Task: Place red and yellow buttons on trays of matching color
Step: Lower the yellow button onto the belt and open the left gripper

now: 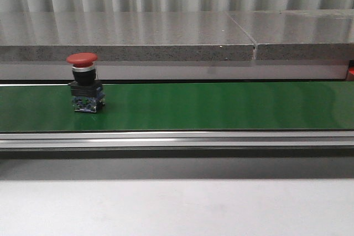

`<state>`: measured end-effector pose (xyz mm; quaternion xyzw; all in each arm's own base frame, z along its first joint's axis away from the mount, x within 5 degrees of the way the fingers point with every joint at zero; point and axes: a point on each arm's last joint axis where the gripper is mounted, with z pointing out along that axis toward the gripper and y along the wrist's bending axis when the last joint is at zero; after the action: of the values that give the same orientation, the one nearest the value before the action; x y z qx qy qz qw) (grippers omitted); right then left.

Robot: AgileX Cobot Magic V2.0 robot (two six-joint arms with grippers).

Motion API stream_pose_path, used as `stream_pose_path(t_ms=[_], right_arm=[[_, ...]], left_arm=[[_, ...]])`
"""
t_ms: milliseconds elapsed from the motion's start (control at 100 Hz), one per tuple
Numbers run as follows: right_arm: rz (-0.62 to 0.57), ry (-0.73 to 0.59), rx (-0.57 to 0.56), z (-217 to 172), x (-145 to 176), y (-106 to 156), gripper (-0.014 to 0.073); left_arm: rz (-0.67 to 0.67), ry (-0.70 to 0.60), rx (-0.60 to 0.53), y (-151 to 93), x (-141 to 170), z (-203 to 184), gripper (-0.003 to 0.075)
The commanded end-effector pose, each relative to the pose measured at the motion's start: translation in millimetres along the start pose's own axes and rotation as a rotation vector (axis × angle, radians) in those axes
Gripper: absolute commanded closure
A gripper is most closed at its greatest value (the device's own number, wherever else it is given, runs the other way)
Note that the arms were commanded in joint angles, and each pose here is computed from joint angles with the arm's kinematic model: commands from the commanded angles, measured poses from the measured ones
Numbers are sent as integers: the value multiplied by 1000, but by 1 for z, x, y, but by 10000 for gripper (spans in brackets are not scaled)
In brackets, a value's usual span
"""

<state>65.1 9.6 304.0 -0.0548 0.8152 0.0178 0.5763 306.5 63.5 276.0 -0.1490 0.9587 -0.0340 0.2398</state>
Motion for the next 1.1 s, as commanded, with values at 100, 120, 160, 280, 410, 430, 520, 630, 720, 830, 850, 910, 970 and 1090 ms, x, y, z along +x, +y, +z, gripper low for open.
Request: stream_pose_path(t_ms=[100, 120, 160, 280, 410, 430, 520, 630, 720, 830, 850, 910, 970, 1090], right_arm=[[-3, -82, 16, -3, -13, -2, 664], [-3, -82, 16, -3, -13, -2, 664], [-3, -82, 16, -3, -13, -2, 664], [-3, -82, 16, -3, -13, -2, 664], [-3, -82, 16, -3, -13, -2, 664], [-3, -82, 16, -3, -13, -2, 664], [-3, -82, 16, -3, -13, -2, 664], [-3, -82, 16, -3, -13, -2, 664], [-3, -82, 16, -3, -13, -2, 664], [-3, -82, 16, -3, -13, -2, 664], [-3, -82, 16, -3, -13, -2, 664], [-3, -82, 16, -3, -13, -2, 664], [-3, -82, 16, -3, -13, -2, 664], [-3, -82, 16, -3, -13, -2, 664]], left_arm=[[-5, -64, 17, -4, -10, -4, 533], [-5, -60, 17, -4, -10, -3, 513], [-5, -58, 17, -4, -10, -2, 463], [-5, -58, 17, -4, -10, -2, 276], [-2, -70, 24, -7, -11, -2, 141], [2, -77, 26, -8, -11, -3, 141], [46, -124, 42, -16, -12, -11, 145], [97, -172, 70, -29, -10, -26, 154], [164, -207, 90, -40, -7, -40, 172], [223, -260, 122, -54, -2, -59, 228], [238, -272, 129, -57, -1, -63, 244], [292, -304, 147, -65, 4, -75, 302], [330, -326, 172, -74, 10, -85, 391], [388, -360, 224, -90, 23, -103, 596]])
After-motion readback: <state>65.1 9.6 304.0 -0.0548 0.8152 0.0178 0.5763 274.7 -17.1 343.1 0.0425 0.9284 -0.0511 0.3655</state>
